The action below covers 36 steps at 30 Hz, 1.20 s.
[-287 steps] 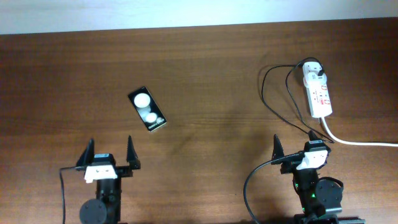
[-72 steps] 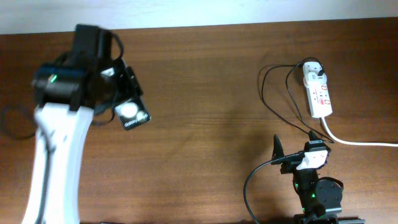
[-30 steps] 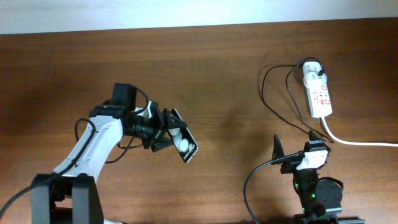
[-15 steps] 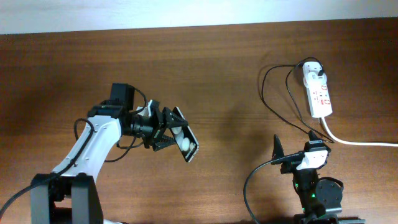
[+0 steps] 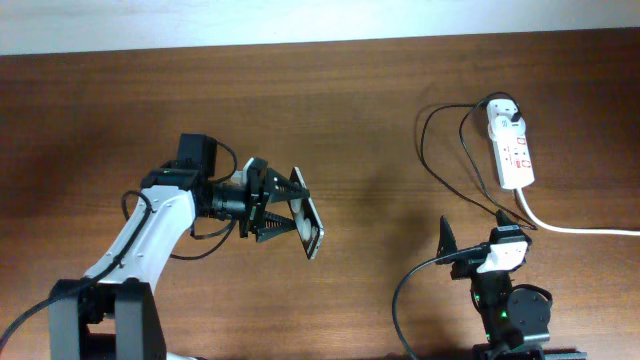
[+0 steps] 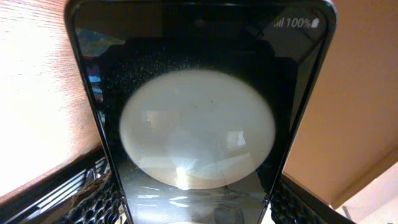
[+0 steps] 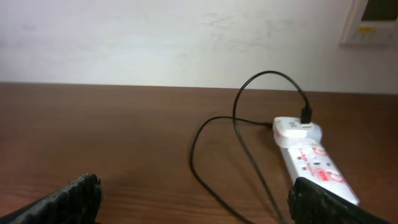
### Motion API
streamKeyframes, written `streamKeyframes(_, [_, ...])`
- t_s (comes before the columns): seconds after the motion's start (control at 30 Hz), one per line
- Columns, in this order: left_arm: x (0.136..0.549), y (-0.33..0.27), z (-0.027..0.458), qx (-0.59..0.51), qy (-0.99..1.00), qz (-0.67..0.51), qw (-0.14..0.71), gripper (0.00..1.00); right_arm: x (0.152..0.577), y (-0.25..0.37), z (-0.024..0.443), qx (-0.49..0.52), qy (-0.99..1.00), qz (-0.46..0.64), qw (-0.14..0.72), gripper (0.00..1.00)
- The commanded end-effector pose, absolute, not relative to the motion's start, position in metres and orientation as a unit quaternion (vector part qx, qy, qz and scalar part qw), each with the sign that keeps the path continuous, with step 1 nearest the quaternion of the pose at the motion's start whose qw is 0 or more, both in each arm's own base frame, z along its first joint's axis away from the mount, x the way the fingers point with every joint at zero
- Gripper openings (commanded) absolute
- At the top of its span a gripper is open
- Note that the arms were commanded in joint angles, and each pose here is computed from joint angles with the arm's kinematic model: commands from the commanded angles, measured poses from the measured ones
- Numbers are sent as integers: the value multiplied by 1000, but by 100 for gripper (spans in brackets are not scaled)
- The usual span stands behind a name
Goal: Plug charger to phone and switch on socket
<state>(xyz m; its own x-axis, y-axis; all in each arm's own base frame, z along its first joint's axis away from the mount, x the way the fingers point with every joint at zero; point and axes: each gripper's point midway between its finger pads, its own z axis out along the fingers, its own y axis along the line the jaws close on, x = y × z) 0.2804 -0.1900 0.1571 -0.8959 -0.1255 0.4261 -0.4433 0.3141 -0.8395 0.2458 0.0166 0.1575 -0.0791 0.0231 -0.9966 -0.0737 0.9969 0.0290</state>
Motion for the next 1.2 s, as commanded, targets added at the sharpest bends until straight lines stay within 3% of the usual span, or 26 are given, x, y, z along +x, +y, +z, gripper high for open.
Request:
streamKeyframes(0.0, [279,-192,168,161,-784,582,142,70,245,22,156,48,732,114,669,99])
streamKeyframes(0.13, [279,-192,168,161,-784,582,142,70,241,46,159,110,721,265,631,99])
streamKeyframes(0.4, [279,-192,168,161,-784,582,142,71,193,128,163,-57,720,461,516,99])
streamKeyframes(0.6, [279,-192,168,161,-784,582,142,71,165,150,164,38,719,609,332,99])
streamKeyframes(0.77, [279,-192,168,161,-784,582,142,71,169,148,162,49,720,604,338,99])
streamKeyframes(0.9, [279,-192,168,161,-784,582,142,71,164,150,160,-43,723,566,394,99])
streamKeyframes(0.97, [279,-192,168,161,-784,582,142,71,164,150,161,-43,723,564,396,99])
streamKeyframes(1.17, [279,-192,168,161,-784,582,142,71,162,148,197,-57,707,558,430,99])
